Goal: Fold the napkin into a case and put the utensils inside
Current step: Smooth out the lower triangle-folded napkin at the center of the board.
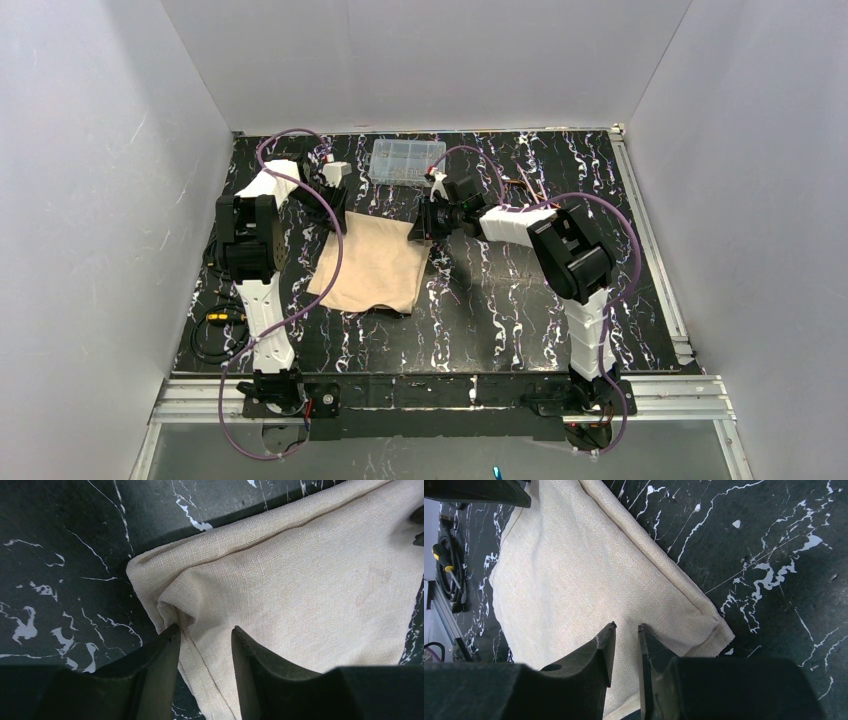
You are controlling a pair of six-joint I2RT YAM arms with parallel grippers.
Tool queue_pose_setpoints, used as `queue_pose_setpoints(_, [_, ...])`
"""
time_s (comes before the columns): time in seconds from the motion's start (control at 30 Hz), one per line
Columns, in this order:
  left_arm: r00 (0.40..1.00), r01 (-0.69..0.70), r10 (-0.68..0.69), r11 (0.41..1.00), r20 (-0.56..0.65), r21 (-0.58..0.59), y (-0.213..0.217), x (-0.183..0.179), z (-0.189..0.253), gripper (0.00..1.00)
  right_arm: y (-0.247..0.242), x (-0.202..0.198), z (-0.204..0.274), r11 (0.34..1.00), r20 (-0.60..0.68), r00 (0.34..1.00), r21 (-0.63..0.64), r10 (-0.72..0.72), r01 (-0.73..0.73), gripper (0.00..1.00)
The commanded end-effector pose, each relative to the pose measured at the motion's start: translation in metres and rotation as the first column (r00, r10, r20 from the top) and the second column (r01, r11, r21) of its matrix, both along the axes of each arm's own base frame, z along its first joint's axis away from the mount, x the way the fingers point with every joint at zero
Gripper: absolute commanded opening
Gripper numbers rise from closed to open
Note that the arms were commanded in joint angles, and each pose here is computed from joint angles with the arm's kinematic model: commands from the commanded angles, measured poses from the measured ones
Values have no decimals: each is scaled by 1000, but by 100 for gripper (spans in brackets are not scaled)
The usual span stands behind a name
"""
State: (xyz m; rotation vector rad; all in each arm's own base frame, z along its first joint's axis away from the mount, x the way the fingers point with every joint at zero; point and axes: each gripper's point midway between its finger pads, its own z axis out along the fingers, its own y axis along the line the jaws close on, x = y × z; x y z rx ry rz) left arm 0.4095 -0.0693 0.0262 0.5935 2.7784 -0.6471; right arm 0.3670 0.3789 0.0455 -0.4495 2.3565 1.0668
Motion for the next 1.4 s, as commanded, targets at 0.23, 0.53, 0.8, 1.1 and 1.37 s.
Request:
queue_pose_setpoints(0.23, [995,12,-9,1000,100,-26,-3,27,19,25,-6,11,-12,1000,25,999,-3,-23,23,28])
queue_pose_setpoints(0.53, [993,12,-6,999,121,-44,-6,37,24,25,-12,11,-13,1000,24,999,0,-24,24,28])
queue_pose_setpoints(0.8, [997,10,-5,998,81,-59,-9,24,22,31,-13,15,-4,999,36,999,16,-29,29,28])
queue_pose_setpoints(1.1, [998,8,-6,999,60,-44,-6,21,14,38,-11,17,5,999,45,998,36,-31,30,28])
queue_pose_setpoints(1.37, [999,2,1,998,42,-64,-10,24,14,0,-13,19,2,999,47,998,27,-34,33,26])
